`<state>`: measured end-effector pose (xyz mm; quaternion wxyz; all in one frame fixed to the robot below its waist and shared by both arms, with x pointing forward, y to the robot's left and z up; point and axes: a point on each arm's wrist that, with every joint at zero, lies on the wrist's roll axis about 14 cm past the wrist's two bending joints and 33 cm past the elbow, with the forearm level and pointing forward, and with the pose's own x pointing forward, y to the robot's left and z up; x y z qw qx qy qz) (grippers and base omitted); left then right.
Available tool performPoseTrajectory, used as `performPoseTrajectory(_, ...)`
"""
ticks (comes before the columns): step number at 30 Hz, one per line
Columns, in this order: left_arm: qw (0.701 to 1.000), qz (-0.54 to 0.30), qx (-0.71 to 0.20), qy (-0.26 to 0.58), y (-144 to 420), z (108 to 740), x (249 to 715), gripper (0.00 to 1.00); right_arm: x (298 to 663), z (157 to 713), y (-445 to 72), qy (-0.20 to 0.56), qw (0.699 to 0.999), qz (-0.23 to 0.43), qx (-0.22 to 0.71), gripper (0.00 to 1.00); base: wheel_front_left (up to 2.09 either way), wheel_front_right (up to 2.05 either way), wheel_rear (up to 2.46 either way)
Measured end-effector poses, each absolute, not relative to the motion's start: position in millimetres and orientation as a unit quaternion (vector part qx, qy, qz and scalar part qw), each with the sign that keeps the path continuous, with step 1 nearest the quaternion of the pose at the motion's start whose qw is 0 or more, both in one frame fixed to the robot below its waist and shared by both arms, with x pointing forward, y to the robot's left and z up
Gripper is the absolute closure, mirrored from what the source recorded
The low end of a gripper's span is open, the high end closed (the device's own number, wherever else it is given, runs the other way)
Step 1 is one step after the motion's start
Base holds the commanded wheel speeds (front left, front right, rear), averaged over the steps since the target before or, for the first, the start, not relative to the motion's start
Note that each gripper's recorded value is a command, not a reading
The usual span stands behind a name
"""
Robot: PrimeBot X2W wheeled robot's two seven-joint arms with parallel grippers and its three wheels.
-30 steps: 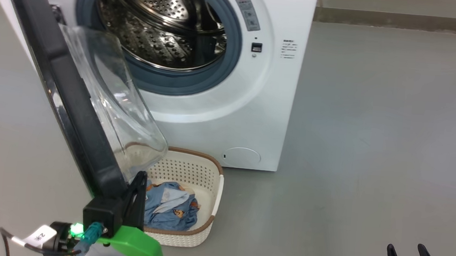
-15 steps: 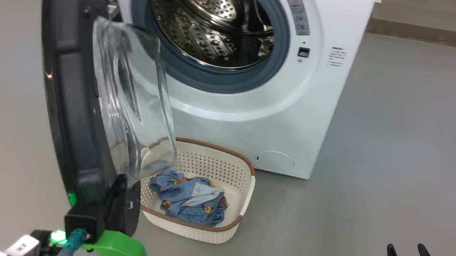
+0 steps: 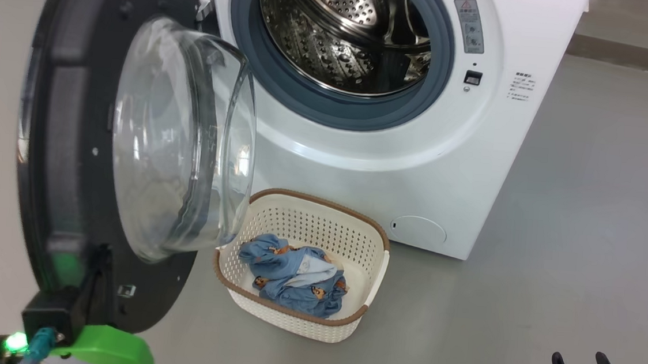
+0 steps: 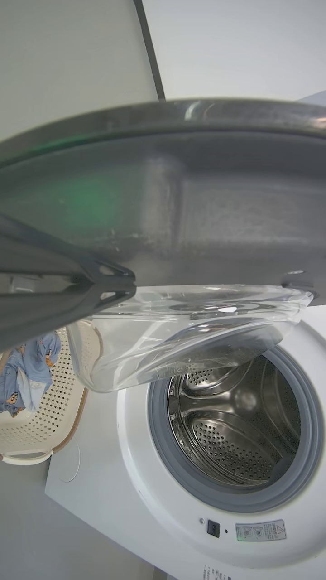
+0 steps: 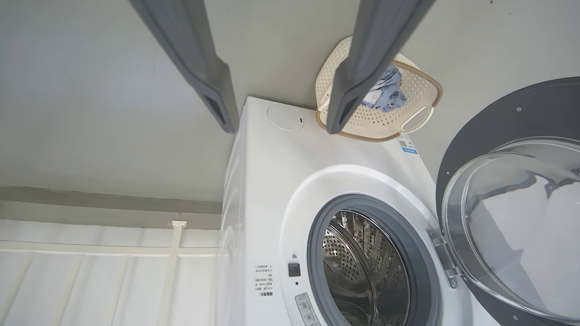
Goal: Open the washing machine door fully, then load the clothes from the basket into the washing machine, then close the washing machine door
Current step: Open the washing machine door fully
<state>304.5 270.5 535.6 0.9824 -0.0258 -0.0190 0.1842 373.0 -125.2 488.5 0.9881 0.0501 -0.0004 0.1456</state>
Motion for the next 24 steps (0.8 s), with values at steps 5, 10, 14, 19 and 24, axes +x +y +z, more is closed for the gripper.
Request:
performPoseTrajectory(5, 0.979, 0.201, -0.02, -0.012, 291, 527, 303, 1.0, 378, 484, -125, 0.006, 0.988, 0.146, 0.05, 0.0, 0.0, 0.0, 0.0)
performPoseTrajectory(10, 0.976, 0.218, -0.009, -0.014, 309, 525, 308, 1.0, 383, 477, -126, 0.015, 0.988, 0.148, 0.047, 0.0, 0.0, 0.0, 0.0)
performPoseTrajectory(14, 0.972, 0.236, -0.008, -0.014, 327, 523, 311, 1.0, 388, 472, -126, 0.021, 0.987, 0.15, 0.045, 0.0, 0.0, 0.0, 0.0)
performPoseTrajectory(19, 0.965, 0.261, -0.003, -0.014, 350, 522, 316, 1.0, 400, 470, -127, 0.02, 0.987, 0.153, 0.041, 0.0, 0.0, 0.0, 0.0)
performPoseTrajectory(24, 0.96, 0.279, 0.011, -0.011, 371, 523, 324, 1.0, 412, 465, -130, 0.023, 0.987, 0.155, 0.035, 0.0, 0.0, 0.0, 0.0)
